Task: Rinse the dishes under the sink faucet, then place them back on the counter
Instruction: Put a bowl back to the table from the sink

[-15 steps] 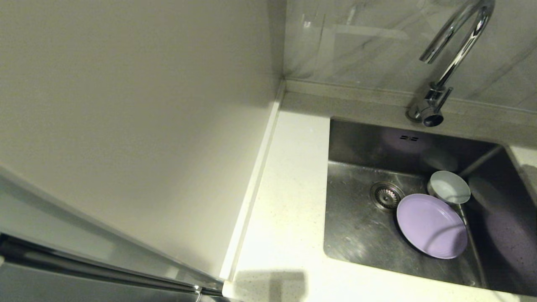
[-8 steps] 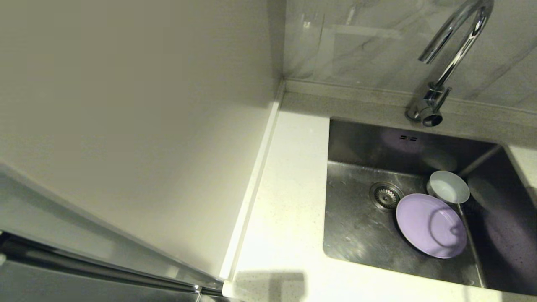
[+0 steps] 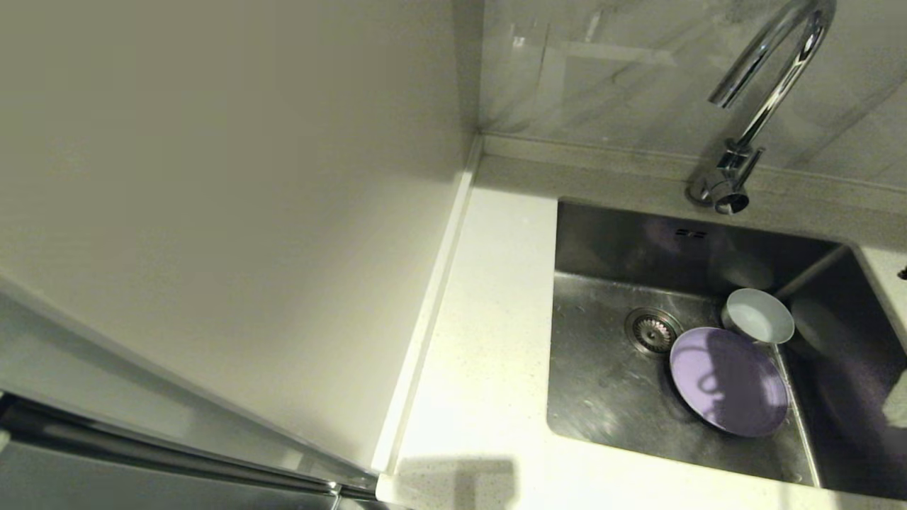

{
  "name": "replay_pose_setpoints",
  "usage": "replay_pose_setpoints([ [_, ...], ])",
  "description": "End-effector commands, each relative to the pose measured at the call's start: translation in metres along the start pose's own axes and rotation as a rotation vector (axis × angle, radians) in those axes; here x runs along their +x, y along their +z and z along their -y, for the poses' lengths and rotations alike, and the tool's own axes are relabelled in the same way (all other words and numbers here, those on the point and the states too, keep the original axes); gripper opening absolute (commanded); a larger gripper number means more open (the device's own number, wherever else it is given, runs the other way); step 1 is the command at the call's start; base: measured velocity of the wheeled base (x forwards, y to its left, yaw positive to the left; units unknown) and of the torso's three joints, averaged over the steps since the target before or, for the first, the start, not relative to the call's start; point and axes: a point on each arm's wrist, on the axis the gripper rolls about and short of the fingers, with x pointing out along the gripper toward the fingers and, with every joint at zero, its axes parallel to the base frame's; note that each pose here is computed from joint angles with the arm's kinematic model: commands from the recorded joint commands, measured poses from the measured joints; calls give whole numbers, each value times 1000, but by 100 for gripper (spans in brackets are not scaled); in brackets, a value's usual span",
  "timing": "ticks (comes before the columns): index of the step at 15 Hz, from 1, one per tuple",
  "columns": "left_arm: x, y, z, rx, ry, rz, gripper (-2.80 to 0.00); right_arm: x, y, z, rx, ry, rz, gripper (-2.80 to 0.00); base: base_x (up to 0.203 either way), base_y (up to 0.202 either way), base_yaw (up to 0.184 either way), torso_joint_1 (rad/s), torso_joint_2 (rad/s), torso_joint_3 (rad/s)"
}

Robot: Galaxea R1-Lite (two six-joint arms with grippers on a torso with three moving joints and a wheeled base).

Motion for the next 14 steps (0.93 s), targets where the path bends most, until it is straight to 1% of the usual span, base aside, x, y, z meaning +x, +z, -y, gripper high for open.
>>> replay_pose_setpoints([
  [1,0,-1,0,-1,0,-2,-280,9,17,-13,-88,169,-10,0,0,0,0,0,0,0],
  [2,0,-1,0,-1,0,-2,-280,13,23,-18,-106,213,-14,0,0,0,0,0,0,0],
  [3,0,-1,0,-1,0,-3,-280,17,28,-22,-118,233,0,0,0,0,0,0,0,0],
  [5,0,-1,0,-1,0,-3,-280,30,40,-24,-141,252,76,0,0,0,0,0,0,0],
  [6,0,-1,0,-1,0,-2,-280,37,45,-25,-173,250,119,0,0,0,0,0,0,0],
  [7,0,-1,0,-1,0,-3,-280,43,49,-25,-226,244,153,0,0,0,0,0,0,0],
  [8,0,-1,0,-1,0,-3,-280,49,54,-26,-258,241,161,0,0,0,0,0,0,0],
  [10,0,-1,0,-1,0,-3,-280,62,64,-28,-272,242,161,0,0,0,0,0,0,0],
  [11,0,-1,0,-1,0,-2,-280,68,70,-30,-275,242,181,0,0,0,0,0,0,0],
  [12,0,-1,0,-1,0,-3,-280,73,75,-34,-273,242,213,0,0,0,0,0,0,0],
  [14,0,-1,0,-1,0,-3,-280,84,89,-49,-269,242,292,0,0,0,0,0,0,0],
])
